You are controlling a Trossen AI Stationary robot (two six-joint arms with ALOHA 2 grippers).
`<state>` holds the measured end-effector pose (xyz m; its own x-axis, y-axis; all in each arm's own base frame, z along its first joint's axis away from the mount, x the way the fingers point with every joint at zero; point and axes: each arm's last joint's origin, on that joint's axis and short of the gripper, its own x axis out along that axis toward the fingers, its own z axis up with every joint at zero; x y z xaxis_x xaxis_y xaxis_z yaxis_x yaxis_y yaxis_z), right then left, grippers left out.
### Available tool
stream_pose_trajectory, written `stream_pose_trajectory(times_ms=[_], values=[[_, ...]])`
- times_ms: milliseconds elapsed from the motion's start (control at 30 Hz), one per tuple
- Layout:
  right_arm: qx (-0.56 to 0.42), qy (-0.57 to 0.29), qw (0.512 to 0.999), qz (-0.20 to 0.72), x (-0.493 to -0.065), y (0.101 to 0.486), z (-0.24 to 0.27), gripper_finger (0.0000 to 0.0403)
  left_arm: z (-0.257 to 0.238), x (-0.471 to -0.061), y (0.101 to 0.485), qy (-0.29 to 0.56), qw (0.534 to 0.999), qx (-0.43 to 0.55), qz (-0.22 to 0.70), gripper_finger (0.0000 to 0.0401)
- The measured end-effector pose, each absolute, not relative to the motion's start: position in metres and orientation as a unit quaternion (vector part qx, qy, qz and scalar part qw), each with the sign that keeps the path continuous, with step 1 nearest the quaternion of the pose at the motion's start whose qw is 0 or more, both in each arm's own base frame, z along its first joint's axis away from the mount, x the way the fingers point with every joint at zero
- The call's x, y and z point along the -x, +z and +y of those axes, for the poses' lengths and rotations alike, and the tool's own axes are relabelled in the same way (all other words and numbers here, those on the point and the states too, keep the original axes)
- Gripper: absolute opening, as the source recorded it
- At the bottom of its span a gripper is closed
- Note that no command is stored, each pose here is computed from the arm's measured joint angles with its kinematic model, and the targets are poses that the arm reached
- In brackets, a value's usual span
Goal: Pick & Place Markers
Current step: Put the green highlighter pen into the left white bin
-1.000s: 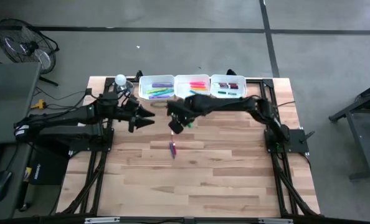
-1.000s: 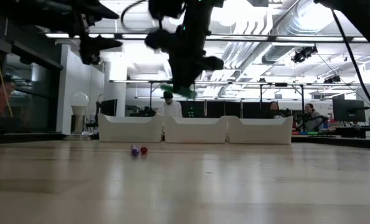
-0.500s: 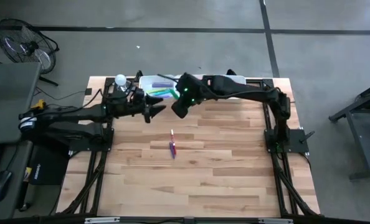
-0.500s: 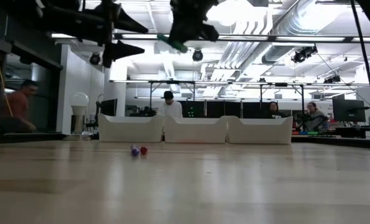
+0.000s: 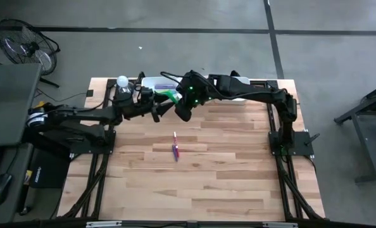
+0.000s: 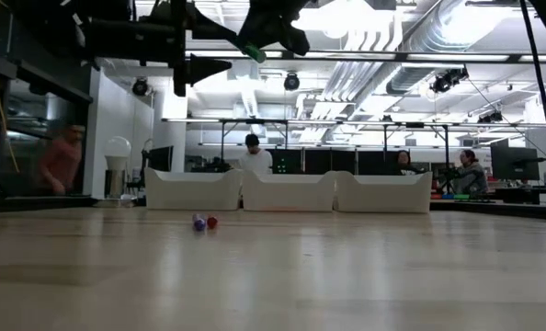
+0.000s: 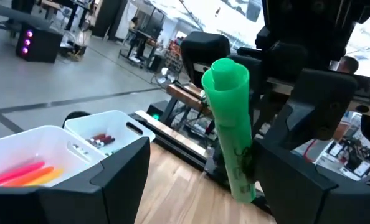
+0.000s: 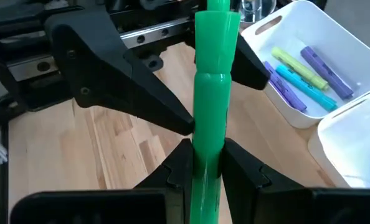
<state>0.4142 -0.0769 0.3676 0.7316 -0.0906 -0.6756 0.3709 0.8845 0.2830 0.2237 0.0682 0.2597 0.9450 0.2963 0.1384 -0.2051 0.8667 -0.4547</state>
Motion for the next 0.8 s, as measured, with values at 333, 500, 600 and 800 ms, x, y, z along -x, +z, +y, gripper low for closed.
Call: stream_pose_trajectory(times_ms=[333,500,600,800], values=[[-0.184,-0.098,0.918,0.336,-0.415,0.37,-0.08,0.0054,0.069,-0.231,0.276,0.09,0.96,0.226,-0.139,0.0275],[-0.173,-0.088,0.924,0.328,-0.417,0.371,-0.08,0.0054,0.071,-0.241,0.29,0.08,0.965,0.216,-0.123,0.0275],[-0.175,-0.085,0.924,0.329,-0.416,0.371,-0.082,0.0054,0.071,-0.244,0.296,0.076,0.967,0.216,-0.108,0.0275],[-0.168,-0.087,0.925,0.331,-0.415,0.371,-0.087,0.0054,0.072,-0.245,0.296,0.082,0.968,0.22,-0.094,0.0275]])
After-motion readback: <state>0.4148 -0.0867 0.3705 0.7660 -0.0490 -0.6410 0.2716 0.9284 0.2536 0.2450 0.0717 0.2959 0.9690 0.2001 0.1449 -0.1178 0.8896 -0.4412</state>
